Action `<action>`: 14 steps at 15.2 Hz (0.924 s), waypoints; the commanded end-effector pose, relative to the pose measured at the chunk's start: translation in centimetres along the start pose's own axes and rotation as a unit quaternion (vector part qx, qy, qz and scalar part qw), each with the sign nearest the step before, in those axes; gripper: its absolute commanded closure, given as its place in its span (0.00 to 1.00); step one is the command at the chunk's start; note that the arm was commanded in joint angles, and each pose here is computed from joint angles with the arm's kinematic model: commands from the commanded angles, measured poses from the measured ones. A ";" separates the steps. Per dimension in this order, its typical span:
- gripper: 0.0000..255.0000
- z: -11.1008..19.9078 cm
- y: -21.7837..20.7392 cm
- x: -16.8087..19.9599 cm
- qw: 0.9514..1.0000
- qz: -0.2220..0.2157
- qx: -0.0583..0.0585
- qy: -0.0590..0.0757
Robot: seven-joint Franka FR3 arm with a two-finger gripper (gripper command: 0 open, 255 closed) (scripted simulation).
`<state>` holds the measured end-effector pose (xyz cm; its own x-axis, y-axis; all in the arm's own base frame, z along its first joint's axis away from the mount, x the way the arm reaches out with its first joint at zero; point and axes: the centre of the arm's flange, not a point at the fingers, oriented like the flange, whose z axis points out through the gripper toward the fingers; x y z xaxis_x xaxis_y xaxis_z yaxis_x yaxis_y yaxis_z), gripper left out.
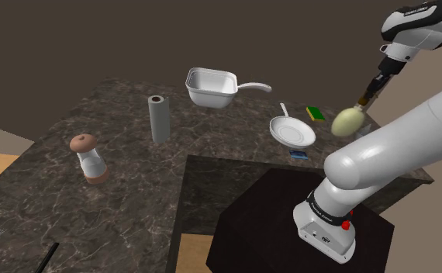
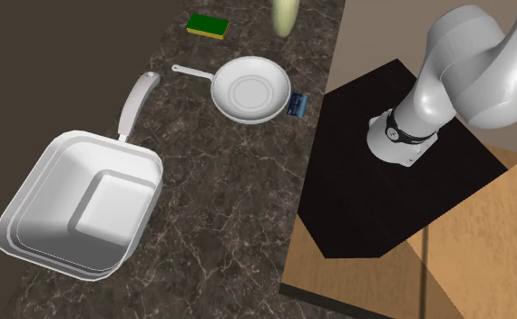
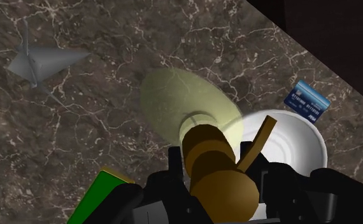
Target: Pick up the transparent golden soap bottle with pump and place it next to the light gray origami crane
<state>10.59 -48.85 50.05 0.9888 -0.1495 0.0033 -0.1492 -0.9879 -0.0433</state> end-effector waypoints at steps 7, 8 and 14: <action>1.00 4.2 0.3 0.0 1.000 0.000 0.000 0.000; 1.00 4.7 0.3 0.0 1.000 0.000 0.000 0.000; 1.00 5.6 0.3 0.0 1.000 0.000 0.000 0.000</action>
<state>10.57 -48.94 44.43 0.9887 -0.1496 0.0035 -0.1493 -0.9879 -0.0429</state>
